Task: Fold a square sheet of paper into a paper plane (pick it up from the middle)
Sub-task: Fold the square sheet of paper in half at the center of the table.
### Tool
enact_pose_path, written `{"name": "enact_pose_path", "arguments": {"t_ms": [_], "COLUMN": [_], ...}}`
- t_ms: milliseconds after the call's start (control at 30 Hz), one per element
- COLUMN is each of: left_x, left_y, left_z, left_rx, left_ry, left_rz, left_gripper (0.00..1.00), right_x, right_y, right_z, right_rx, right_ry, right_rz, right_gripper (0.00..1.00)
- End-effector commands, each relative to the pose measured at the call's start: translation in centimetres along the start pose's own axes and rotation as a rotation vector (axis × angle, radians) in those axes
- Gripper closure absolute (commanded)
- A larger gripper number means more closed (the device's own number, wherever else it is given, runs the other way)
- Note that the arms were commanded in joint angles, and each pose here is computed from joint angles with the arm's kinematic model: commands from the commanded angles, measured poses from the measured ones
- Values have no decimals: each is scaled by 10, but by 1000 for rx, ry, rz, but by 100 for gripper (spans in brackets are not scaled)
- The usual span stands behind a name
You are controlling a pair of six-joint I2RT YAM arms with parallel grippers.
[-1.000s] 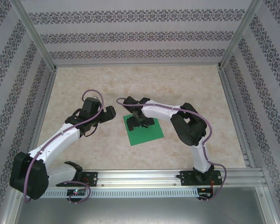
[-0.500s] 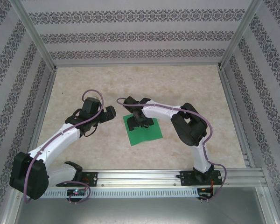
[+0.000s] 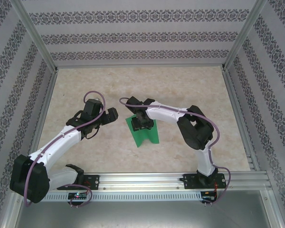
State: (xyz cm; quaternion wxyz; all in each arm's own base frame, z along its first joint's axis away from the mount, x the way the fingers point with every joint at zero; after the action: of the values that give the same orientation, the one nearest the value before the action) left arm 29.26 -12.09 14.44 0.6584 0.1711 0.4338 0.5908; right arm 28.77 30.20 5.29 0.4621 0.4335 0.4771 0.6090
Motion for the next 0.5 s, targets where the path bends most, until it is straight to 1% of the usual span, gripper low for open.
{"name": "enact_pose_path", "arguments": {"t_ms": [0, 100, 167, 267, 367, 467], "left_x": [-14, -14, -15, -17, -20, -22], "left_y": [10, 11, 12, 15, 16, 18], "left_z": [11, 11, 12, 15, 18, 19], "left_rx": [-33, -35, -38, -45, -50, -50], "left_ry": [-28, -26, -28, -27, -30, -31], "left_rz": [-42, -43, -44, -51, -62, -72], "left_gripper": [0, 0, 0, 0, 0, 0], "right_x": [13, 20, 29, 37, 36, 27], "right_y": [38, 54, 67, 81, 86, 83], "right_z": [20, 27, 33, 45, 56, 62], "right_rx": [-104, -140, -170, -218, -267, -290], "right_ry": [-52, -101, -139, -244, -343, -439], "right_rz": [122, 216, 328, 510, 641, 725], "right_gripper": [48, 52, 52, 52, 52, 52]}}
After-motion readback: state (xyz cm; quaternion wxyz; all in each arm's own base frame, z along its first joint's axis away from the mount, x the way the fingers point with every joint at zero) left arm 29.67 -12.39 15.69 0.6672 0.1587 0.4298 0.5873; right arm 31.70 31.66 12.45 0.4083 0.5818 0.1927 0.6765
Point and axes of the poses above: each hand's point on the last joint's axis, 136 mm out from that joint toward the fingers, its own y axis back along the fingers, its own x axis along the line the jaws close on, z = x × y, the point moved 2 cm from there along y, back along the fingers, and after that the axes turned 6 degrees about -y, right-handed, at the moved point
